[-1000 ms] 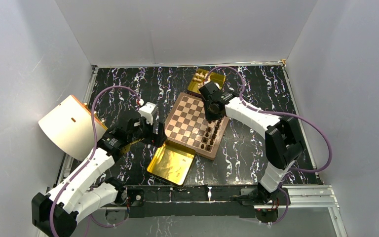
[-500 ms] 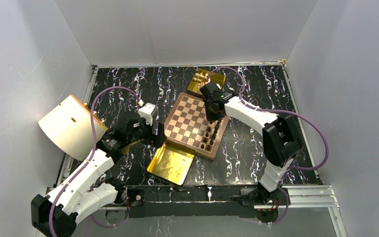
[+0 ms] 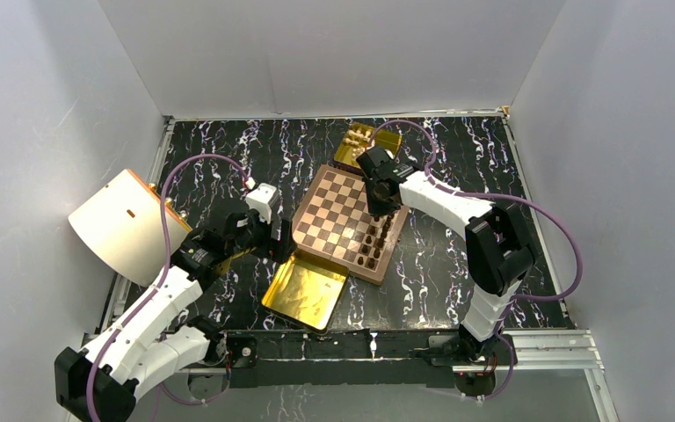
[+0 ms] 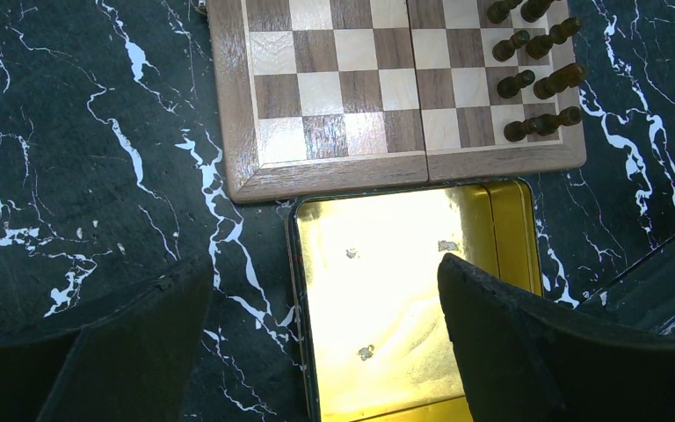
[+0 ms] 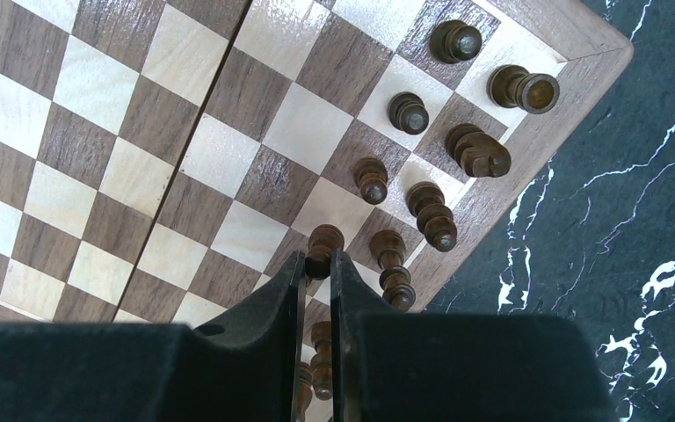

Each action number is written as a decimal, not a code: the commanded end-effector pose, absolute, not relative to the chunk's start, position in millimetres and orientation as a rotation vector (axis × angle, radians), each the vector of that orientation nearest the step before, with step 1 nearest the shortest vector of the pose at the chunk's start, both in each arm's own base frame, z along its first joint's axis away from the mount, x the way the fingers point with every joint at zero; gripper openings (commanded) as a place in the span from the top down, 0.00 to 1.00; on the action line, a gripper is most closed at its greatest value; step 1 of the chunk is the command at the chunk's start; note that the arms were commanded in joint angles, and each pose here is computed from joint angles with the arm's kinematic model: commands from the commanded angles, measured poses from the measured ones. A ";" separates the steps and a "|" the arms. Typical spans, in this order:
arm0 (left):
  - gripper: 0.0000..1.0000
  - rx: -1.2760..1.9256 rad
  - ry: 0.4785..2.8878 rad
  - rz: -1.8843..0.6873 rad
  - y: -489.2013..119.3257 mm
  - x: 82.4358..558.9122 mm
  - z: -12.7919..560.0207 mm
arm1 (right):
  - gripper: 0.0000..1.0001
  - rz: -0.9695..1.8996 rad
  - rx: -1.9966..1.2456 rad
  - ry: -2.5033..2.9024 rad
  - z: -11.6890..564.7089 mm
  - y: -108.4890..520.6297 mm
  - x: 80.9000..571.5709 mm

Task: Set up the chess pieces on the board
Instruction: Place the chess piece on the chessboard.

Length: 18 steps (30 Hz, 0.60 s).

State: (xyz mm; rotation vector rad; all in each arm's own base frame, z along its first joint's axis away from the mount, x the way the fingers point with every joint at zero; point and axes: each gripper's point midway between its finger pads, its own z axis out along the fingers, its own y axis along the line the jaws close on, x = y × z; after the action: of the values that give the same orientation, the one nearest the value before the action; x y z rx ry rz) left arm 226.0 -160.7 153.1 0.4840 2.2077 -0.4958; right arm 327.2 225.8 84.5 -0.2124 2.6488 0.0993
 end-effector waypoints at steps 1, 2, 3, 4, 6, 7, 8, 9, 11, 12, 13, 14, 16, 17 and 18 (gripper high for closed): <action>0.05 0.490 2.180 -0.489 -158.6 226.4 158.5 | 0.82 0.113 -0.206 2.628 87.5 229.1 334.2; 0.05 0.491 2.181 -0.489 -158.5 226.3 158.3 | 0.82 0.116 -0.206 2.627 87.5 229.6 334.6; 0.05 0.490 2.180 -0.489 -158.5 226.3 158.4 | 0.82 0.114 -0.206 2.629 86.6 229.5 334.6; 0.05 0.491 2.180 -0.489 -158.5 226.3 158.5 | 0.82 0.112 -0.208 2.633 85.0 229.6 334.3; 0.05 0.491 2.180 -0.488 -158.4 226.3 158.5 | 0.81 0.111 -0.208 2.639 83.1 229.6 333.6; 0.05 0.490 2.179 -0.487 -158.2 226.3 158.5 | 0.81 0.113 -0.207 2.644 81.7 229.7 332.7; 0.05 0.489 2.178 -0.487 -158.2 226.6 159.0 | 0.81 0.116 -0.205 2.646 80.8 229.8 332.2; 0.05 0.488 2.179 -0.484 -157.8 226.6 158.7 | 0.81 0.117 -0.205 2.648 79.5 229.7 331.3; 0.05 0.487 2.177 -0.482 -157.4 226.9 159.1 | 0.80 0.121 -0.205 2.653 77.5 230.2 330.5; 0.05 0.487 2.178 -0.482 -157.5 226.7 158.9 | 0.80 0.117 -0.205 2.653 77.1 229.8 330.6; 0.05 0.486 2.177 -0.481 -157.3 226.9 159.1 | 0.80 0.115 -0.205 2.654 76.6 229.7 330.9; 0.05 0.487 2.177 -0.482 -157.5 226.8 159.1 | 0.80 0.111 -0.205 2.654 76.1 229.5 331.5; 0.05 0.486 2.175 -0.483 -157.5 226.9 159.5 | 0.80 0.108 -0.205 2.653 75.7 229.6 332.3; 0.05 0.487 2.174 -0.483 -157.6 226.9 159.8 | 0.79 0.105 -0.204 2.655 74.9 229.0 332.7; 0.05 0.486 2.176 -0.481 -157.3 226.8 159.3 | 0.79 0.102 -0.203 2.654 74.9 228.8 333.1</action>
State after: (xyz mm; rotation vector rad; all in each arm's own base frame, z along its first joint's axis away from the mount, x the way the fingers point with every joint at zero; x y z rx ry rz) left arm 226.0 -160.6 153.7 0.4837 2.2054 -0.4964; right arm 324.3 226.4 77.1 -0.2189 2.6713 0.1026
